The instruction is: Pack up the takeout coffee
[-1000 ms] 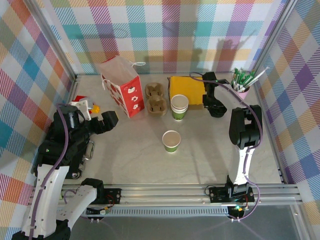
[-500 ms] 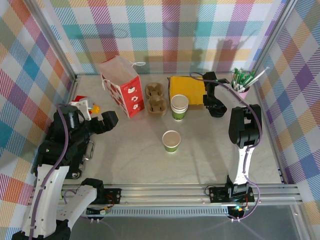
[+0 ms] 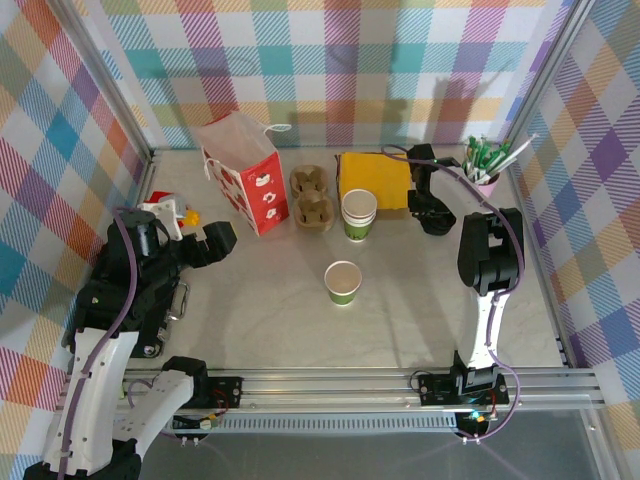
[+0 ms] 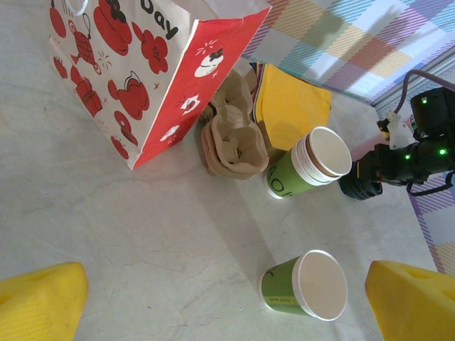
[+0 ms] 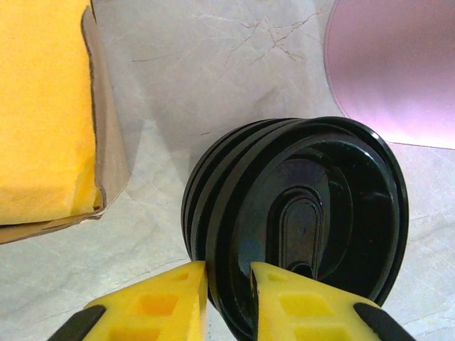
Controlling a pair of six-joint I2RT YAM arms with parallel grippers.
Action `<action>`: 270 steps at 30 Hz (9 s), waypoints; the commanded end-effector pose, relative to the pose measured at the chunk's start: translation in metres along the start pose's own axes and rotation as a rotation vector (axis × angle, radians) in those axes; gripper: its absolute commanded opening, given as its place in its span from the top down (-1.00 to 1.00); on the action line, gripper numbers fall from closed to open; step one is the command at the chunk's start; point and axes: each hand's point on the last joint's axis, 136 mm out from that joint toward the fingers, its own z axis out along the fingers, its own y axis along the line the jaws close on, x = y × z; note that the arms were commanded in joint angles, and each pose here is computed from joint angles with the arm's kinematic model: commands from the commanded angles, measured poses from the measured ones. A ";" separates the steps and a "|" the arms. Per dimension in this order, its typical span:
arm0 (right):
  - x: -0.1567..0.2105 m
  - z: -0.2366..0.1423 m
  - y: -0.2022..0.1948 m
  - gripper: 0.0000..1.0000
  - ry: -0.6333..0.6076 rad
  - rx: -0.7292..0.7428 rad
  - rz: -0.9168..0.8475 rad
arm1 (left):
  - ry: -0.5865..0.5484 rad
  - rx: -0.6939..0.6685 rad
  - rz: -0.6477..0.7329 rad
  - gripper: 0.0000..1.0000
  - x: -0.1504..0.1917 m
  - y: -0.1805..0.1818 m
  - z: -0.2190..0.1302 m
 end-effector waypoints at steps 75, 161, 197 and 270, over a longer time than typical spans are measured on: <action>0.135 -0.290 0.195 0.78 0.004 -1.136 0.272 | 0.198 0.590 0.173 -0.66 0.121 -0.176 0.131; 0.166 -0.357 0.203 0.55 -1.532 -0.554 -1.176 | 0.463 0.555 -0.485 0.68 0.056 -0.154 0.047; 0.232 -0.275 0.139 0.90 0.004 -1.347 -0.130 | 0.236 0.307 -0.197 -0.45 0.061 -0.074 0.062; 0.207 -0.160 0.169 -0.19 0.211 -1.031 0.057 | 0.388 0.212 -0.146 -0.44 0.123 -0.059 0.105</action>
